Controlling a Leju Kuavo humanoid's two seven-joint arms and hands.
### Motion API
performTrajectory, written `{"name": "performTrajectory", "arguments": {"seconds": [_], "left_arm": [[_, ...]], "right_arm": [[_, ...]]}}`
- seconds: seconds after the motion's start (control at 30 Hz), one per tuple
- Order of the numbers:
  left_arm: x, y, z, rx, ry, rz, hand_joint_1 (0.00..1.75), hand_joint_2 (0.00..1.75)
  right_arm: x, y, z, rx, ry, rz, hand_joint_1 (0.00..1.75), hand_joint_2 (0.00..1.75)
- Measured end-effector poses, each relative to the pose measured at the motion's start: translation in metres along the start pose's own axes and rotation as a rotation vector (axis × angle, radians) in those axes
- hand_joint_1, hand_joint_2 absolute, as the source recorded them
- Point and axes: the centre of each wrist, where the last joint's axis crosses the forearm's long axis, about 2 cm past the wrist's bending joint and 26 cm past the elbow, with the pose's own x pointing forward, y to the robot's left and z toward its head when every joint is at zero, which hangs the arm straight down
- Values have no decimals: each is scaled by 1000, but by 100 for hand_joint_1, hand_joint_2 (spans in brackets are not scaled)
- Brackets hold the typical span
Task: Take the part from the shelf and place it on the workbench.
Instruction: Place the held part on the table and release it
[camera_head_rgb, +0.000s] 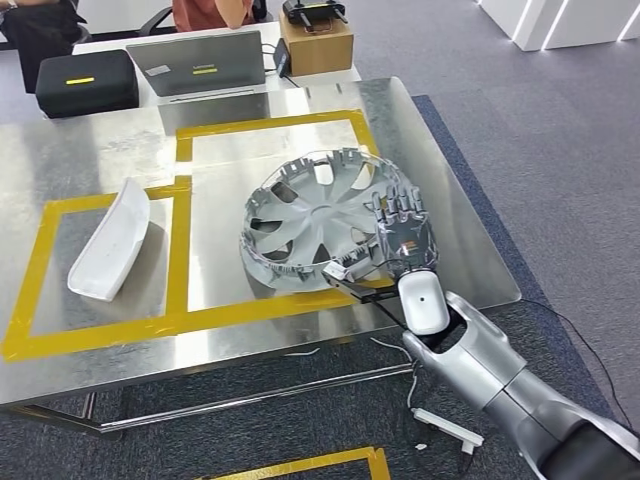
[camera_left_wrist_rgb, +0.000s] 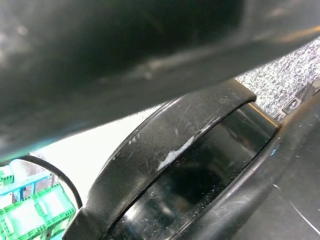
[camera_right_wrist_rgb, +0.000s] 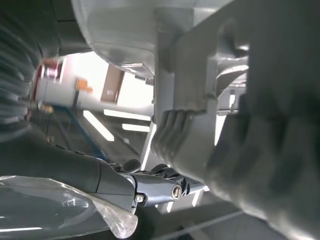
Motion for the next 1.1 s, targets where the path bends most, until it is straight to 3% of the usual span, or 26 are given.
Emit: {"name": "performTrajectory", "arguments": {"seconds": [0.33,0.6,0.83,1.1], "left_arm": [[-3,-2,0,-6,-5,-4,0,0],[-4,-2,0,-14,-6,-2,0,0],[-4,-1,-1,-16,-8,-2,0,0],[-4,-1,-1,-16,-9,-2,0,0]], "right_arm": [[-43,4,-20,-115,-210,284,0,175],[-78,10,-33,-114,-356,409,0,175],[-101,10,-41,-131,-386,465,0,175],[-109,13,-40,-131,-387,486,0,175]]}}
